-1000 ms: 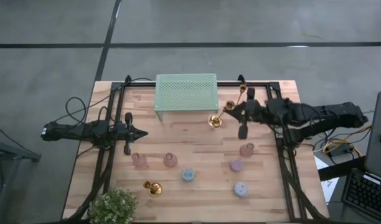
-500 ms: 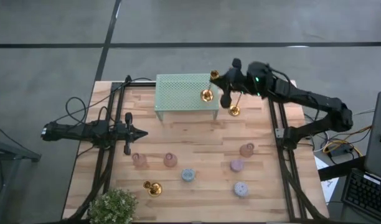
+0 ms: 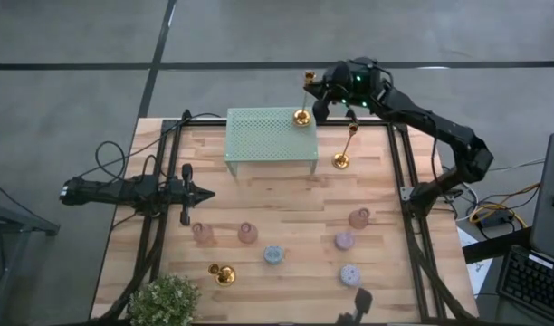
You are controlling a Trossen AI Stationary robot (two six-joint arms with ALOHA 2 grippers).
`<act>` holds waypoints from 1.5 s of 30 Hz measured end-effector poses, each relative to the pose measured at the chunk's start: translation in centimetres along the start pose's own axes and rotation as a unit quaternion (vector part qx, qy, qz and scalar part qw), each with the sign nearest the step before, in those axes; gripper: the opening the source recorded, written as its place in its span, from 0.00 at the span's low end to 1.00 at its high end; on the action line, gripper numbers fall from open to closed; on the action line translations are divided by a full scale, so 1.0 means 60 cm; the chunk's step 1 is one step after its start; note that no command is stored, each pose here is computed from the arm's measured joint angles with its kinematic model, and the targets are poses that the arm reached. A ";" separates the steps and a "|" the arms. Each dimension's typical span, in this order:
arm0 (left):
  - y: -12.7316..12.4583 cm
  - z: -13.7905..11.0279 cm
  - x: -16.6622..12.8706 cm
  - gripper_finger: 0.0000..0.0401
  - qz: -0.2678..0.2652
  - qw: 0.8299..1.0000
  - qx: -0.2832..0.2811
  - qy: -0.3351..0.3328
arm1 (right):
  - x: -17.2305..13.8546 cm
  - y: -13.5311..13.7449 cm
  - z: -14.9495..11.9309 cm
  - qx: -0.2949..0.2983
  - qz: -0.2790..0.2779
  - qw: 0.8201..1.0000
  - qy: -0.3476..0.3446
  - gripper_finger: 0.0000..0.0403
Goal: Pick & Place candle stick holders
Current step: Put the middle gold candle holder on the shelf
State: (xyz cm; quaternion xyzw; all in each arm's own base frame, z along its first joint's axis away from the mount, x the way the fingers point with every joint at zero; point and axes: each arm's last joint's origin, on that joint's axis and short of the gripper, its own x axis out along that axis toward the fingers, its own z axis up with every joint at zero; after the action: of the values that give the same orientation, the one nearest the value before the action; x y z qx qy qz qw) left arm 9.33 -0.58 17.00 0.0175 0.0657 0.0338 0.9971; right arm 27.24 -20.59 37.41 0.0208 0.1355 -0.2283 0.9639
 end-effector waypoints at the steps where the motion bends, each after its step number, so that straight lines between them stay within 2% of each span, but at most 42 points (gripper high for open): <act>1: 0.000 0.000 0.000 0.04 0.000 1.000 0.000 0.000 | 0.005 -0.006 -0.003 0.007 0.005 1.000 0.001 0.03; 6: 0.000 0.000 0.000 0.04 0.000 1.000 0.000 0.000 | 0.020 -0.024 -0.013 0.020 0.006 1.000 0.004 0.03; 14: 0.000 0.000 0.000 0.04 0.000 1.000 0.000 0.000 | 0.016 -0.047 -0.013 0.030 -0.012 0.999 -0.006 0.03; 33: 0.000 0.000 0.000 0.04 0.000 1.000 0.000 0.000 | 0.031 -0.054 -0.025 0.034 -0.012 0.999 0.005 0.04; 45: 0.000 0.000 0.000 0.04 0.000 1.000 0.000 0.000 | 0.032 -0.053 -0.027 0.035 -0.011 0.999 0.009 0.20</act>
State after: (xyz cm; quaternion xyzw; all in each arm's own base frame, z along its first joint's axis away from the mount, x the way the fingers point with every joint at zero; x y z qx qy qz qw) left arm 9.33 -0.58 17.00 0.0175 0.0655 0.0338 0.9971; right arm 27.06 -24.07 35.41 0.0555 0.1364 -0.2431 0.9588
